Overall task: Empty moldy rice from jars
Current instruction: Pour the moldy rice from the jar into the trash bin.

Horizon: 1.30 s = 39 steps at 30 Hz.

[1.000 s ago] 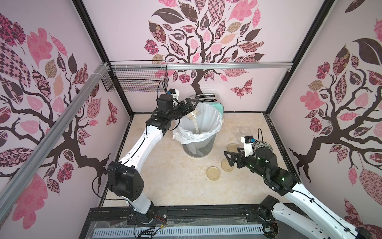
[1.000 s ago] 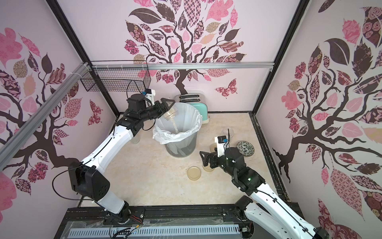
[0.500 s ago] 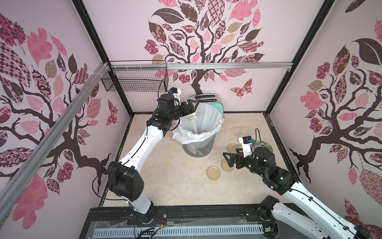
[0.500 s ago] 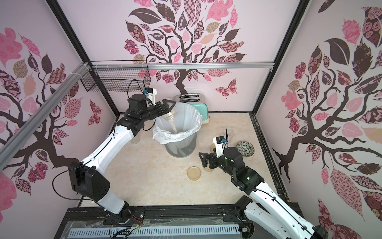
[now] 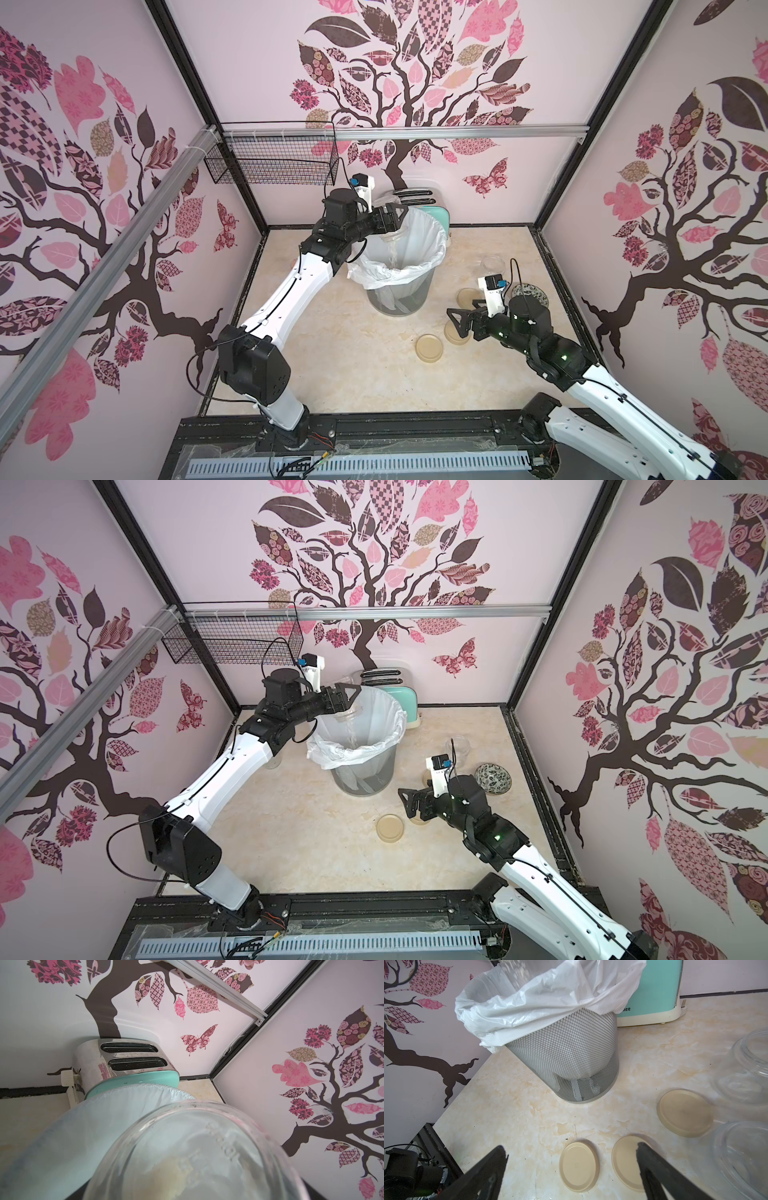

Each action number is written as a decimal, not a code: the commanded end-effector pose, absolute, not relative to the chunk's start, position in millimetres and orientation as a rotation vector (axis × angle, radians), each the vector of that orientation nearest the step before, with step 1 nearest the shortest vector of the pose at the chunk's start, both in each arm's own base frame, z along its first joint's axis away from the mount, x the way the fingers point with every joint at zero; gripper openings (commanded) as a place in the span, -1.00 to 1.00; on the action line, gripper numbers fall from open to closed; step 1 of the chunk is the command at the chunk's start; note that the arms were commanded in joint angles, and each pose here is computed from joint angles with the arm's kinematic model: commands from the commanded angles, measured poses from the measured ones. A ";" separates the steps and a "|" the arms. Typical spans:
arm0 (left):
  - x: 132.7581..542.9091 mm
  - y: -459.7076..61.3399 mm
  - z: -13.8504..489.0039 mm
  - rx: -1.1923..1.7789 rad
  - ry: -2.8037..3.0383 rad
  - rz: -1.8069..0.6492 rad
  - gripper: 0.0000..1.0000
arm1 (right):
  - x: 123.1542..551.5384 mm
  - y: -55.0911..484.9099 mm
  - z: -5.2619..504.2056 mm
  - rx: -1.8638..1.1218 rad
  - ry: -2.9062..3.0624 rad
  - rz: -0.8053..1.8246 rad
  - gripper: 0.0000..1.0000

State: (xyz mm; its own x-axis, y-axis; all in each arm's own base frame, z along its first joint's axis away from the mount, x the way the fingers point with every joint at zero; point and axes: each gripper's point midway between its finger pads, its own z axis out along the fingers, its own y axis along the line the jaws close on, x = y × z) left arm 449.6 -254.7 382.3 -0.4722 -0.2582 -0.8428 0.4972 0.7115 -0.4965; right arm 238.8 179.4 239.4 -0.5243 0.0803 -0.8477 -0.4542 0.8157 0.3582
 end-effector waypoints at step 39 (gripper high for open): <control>416.6 -263.6 454.4 0.383 1.394 -0.285 0.35 | 241.9 182.1 239.5 -0.267 2.021 0.701 0.99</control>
State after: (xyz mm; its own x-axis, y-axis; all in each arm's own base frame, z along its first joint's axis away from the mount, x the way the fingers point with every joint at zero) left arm 431.0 -270.9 402.1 0.0257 0.1292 -0.9913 0.4408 0.8885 0.1273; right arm 239.4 180.5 220.1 -0.5616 0.0742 -0.8241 -0.4344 0.8212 0.3700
